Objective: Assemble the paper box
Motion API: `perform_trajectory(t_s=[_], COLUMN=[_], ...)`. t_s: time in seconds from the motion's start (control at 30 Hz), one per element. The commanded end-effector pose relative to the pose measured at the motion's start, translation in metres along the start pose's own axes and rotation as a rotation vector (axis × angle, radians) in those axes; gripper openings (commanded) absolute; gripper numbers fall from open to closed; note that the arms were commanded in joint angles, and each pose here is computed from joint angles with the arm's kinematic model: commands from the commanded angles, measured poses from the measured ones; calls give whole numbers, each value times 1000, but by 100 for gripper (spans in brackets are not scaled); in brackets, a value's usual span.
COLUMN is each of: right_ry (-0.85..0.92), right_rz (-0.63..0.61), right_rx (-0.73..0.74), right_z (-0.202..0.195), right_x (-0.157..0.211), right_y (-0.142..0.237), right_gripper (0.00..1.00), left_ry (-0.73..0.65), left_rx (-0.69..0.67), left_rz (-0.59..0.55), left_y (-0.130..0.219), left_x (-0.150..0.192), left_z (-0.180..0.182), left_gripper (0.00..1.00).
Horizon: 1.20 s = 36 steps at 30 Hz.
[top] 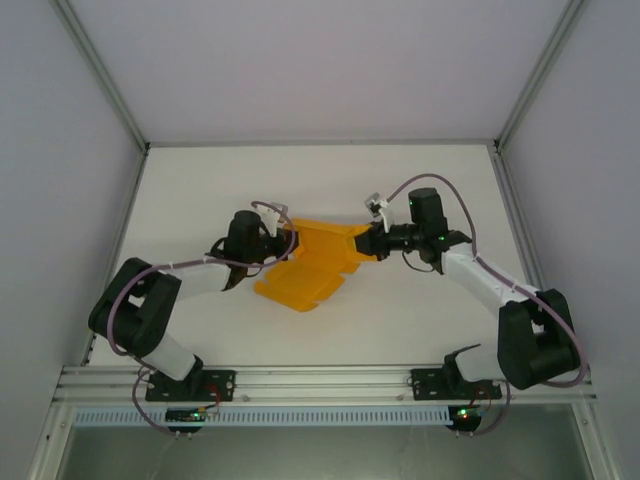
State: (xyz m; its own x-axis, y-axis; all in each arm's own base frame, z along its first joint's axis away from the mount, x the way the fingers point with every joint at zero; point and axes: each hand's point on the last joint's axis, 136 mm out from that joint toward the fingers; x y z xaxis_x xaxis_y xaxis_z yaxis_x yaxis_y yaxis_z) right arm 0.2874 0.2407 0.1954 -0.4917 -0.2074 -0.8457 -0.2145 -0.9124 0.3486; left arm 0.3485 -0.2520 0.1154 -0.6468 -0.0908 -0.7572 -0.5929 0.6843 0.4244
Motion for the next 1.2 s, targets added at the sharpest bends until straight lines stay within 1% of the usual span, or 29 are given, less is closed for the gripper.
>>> perform_trajectory(t_s=[0.0,0.03,0.1,0.17,0.2,0.23,0.27,0.33,0.47,0.57,0.73,0.83,0.9,1.03,1.17], right_ry=[11,8,10,25,44,57,63,39,21,-7,-7,8,13,35,97], right_rz=[-34,-35,-32,-50,-70,-93,-126,-198,-248,-240,-154,-87,-49,-40,-50], right_rx=[-56,-22,44,121,164,198,242,344,407,417,412,410,437,520,609], right_z=[12,8,3,-1,-2,-3,-5,-11,-11,-16,-24,-26,-33,-46,-54], right_x=[-13,-14,-14,-18,-23,-27,-33,-49,-69,-75,-62,-46,-34,-24,-27], right_y=[5,6,11,20,25,30,36,48,56,49,25,7,0,-7,-11], right_gripper=[18,25,43,53,66,76,81,98,99,99,99,99,99,99,99], left_ry=[-41,-36,-30,-17,-14,-6,-3,-7,1,6,6,7,11,10,1], left_rx=[69,59,30,-16,-40,-64,-79,-93,-98,-105,-111,-124,-134,-148,-148], left_rz=[-67,-72,-80,-81,-84,-85,-82,-77,-72,-70,-69,-70,-73,-70,-52], left_y=[7,7,8,8,9,10,10,10,10,10,12,13,14,14,12], left_x=[-22,-23,-24,-24,-25,-25,-24,-24,-21,-19,-20,-21,-21,-21,-20], left_z=[-16,-14,-9,-1,3,7,10,12,14,15,15,17,19,21,21], left_gripper=[0,0,0,0,0,0,0,1,1,1,1,1,1,1,0])
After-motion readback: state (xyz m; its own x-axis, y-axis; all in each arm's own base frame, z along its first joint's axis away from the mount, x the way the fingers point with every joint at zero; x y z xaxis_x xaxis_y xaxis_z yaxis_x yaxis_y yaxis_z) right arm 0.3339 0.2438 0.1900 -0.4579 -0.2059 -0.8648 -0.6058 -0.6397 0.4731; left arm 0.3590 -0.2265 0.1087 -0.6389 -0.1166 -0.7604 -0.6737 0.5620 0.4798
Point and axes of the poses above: each hand's point on the last joint's axis, 136 mm out from that joint toward the fingers, its own y axis back along the fingers, its own z axis along the line the jaws close on, x = y × z, and after that the axes turned 3 degrees about y, right-handed
